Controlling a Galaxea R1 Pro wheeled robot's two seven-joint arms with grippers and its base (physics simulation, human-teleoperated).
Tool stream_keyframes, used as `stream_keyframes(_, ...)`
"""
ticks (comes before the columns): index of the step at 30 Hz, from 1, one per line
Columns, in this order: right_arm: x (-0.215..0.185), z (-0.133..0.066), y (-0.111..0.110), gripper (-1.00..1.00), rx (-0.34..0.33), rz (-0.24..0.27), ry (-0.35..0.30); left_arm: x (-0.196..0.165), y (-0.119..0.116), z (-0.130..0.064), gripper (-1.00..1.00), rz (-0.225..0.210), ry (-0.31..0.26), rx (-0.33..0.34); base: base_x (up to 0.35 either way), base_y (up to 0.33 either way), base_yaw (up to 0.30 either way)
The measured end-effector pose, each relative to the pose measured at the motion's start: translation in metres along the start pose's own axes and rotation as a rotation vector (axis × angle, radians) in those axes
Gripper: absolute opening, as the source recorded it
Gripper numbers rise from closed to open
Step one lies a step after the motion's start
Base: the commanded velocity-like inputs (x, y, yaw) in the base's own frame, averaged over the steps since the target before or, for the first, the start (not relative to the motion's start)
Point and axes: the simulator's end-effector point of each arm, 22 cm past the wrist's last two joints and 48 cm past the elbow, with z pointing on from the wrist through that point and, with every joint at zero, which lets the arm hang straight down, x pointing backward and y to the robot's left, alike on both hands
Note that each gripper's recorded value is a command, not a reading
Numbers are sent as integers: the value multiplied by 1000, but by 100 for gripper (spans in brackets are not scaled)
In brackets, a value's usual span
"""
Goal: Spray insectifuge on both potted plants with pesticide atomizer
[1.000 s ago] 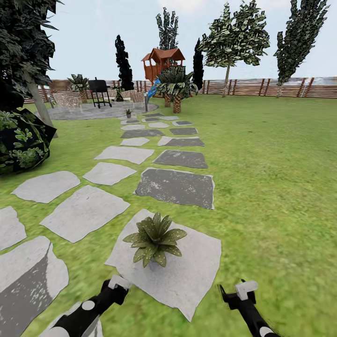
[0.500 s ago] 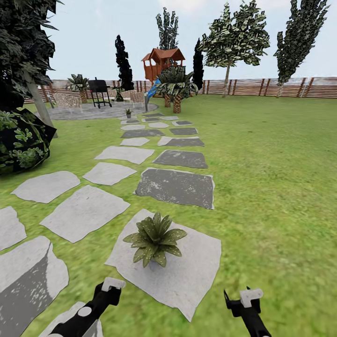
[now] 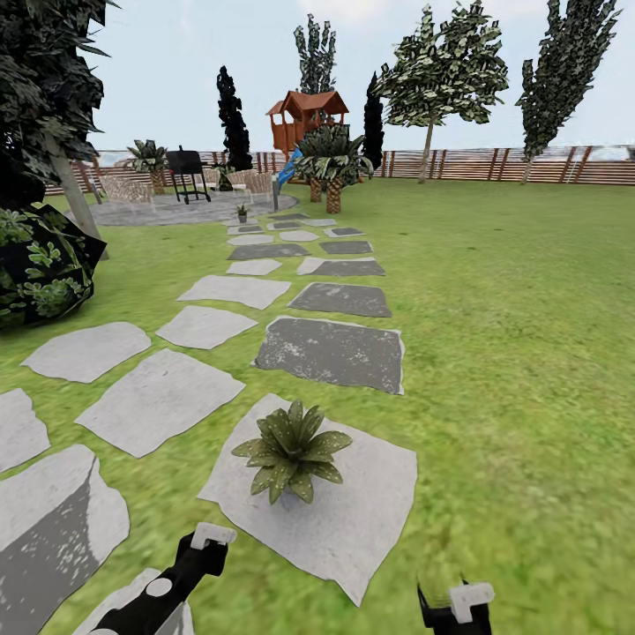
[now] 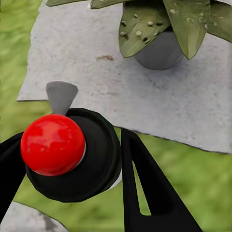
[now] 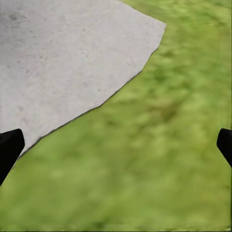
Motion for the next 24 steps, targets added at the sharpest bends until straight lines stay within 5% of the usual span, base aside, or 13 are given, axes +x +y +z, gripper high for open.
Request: stream_keyframes(24, 31, -17, 4, 100, -7, -2, 50, -2, -1, 0, -100, 3, -4, 3, 0, 0, 0)
